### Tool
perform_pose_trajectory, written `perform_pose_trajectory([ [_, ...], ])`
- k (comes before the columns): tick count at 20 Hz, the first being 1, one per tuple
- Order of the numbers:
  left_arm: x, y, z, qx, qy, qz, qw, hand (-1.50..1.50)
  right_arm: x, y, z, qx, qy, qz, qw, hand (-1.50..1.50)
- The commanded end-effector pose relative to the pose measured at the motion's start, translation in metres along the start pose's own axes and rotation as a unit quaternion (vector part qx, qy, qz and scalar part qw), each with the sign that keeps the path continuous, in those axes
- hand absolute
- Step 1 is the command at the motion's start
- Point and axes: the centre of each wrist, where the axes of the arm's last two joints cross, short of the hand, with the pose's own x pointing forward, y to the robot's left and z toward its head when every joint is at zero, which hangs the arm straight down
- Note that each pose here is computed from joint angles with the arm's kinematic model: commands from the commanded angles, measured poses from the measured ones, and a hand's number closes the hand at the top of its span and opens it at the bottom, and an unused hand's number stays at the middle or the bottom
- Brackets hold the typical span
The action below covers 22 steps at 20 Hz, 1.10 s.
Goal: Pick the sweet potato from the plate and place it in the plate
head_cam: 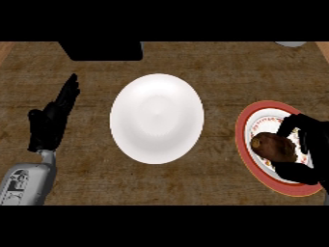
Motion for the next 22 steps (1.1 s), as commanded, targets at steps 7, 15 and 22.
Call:
perform_pose_trajectory([
  [7,0.002,-0.019,-0.006,-0.006,0.000,-0.003,1.0000,0.00,0.098,-0.005,-0.030,0.028,-0.085,-0.092,0.992,1.50],
  [15,-0.008,-0.016,0.002,-0.014,0.000,0.001,0.9999,0.00,0.146,0.059,-0.065,0.074,-0.080,-0.131,0.985,1.50],
  [22,0.022,-0.013,-0.011,-0.033,-0.015,0.000,0.9994,0.00,0.178,0.117,-0.104,0.104,-0.065,-0.025,0.992,1.50],
])
